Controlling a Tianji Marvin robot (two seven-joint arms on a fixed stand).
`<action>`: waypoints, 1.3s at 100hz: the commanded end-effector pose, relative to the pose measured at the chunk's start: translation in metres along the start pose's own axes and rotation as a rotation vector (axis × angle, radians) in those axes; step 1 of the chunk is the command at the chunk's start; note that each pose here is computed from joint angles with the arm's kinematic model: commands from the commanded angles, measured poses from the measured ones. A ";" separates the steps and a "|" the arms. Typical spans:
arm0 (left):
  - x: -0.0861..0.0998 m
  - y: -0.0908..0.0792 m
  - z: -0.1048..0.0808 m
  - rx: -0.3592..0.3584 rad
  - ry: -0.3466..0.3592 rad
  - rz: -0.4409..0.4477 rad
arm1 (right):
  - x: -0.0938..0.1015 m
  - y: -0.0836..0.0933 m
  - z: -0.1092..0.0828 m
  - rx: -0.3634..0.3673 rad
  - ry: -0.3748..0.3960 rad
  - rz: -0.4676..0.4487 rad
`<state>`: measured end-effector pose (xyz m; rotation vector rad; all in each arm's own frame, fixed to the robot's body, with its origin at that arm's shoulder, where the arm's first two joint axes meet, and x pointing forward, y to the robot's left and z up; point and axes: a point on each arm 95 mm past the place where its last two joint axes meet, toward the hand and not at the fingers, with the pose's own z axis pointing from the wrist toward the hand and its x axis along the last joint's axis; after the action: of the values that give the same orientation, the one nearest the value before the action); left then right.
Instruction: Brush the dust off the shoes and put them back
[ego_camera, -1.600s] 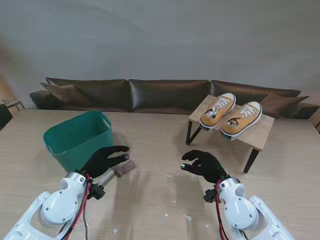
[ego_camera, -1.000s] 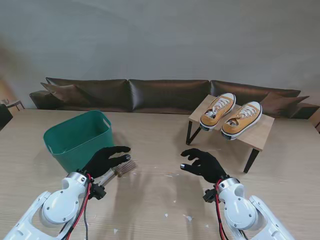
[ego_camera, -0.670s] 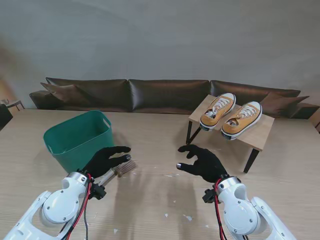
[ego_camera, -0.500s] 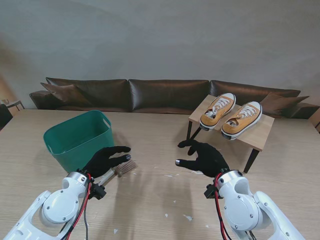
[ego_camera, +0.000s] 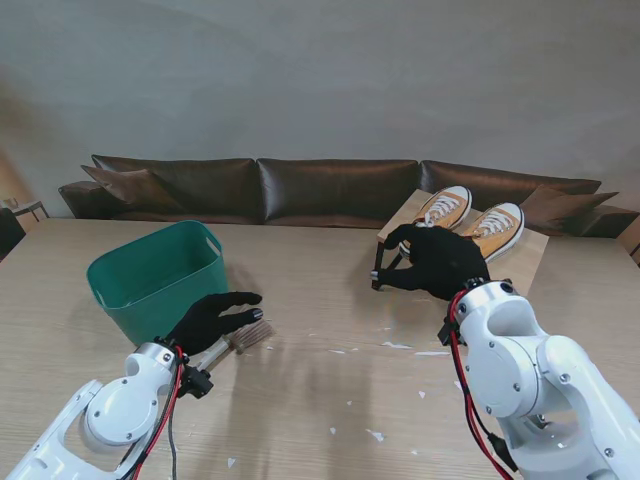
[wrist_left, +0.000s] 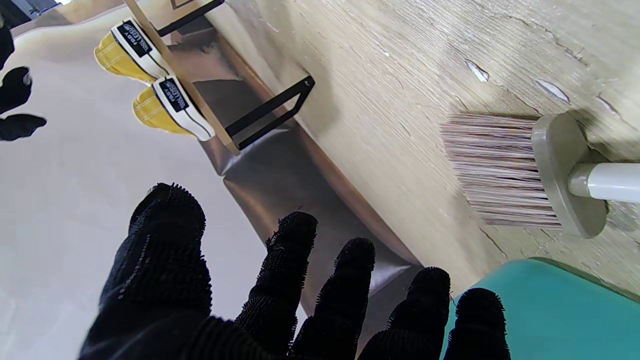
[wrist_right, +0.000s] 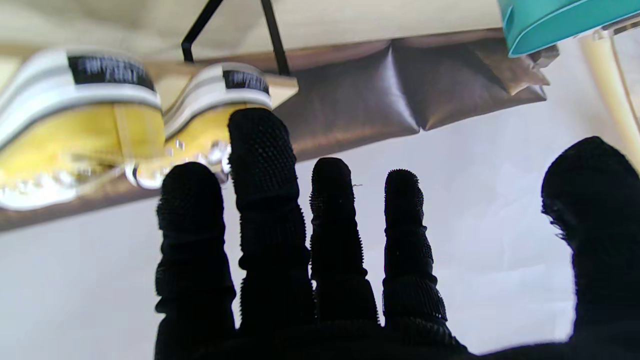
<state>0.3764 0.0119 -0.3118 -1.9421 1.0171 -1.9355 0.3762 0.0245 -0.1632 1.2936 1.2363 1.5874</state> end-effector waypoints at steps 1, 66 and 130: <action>0.001 0.003 0.000 -0.021 -0.002 -0.007 | 0.001 0.016 0.004 -0.032 0.001 -0.015; 0.001 0.007 0.004 -0.036 -0.022 -0.019 | -0.021 0.006 0.053 -0.035 -0.171 -0.302; 0.001 0.009 0.005 -0.045 -0.032 -0.023 | -0.037 -0.017 0.088 0.009 -0.235 -0.460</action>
<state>0.3791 0.0055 -0.3154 -1.9916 1.0244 -1.9047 0.4685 0.0141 -0.1836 1.0616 1.2667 1.0884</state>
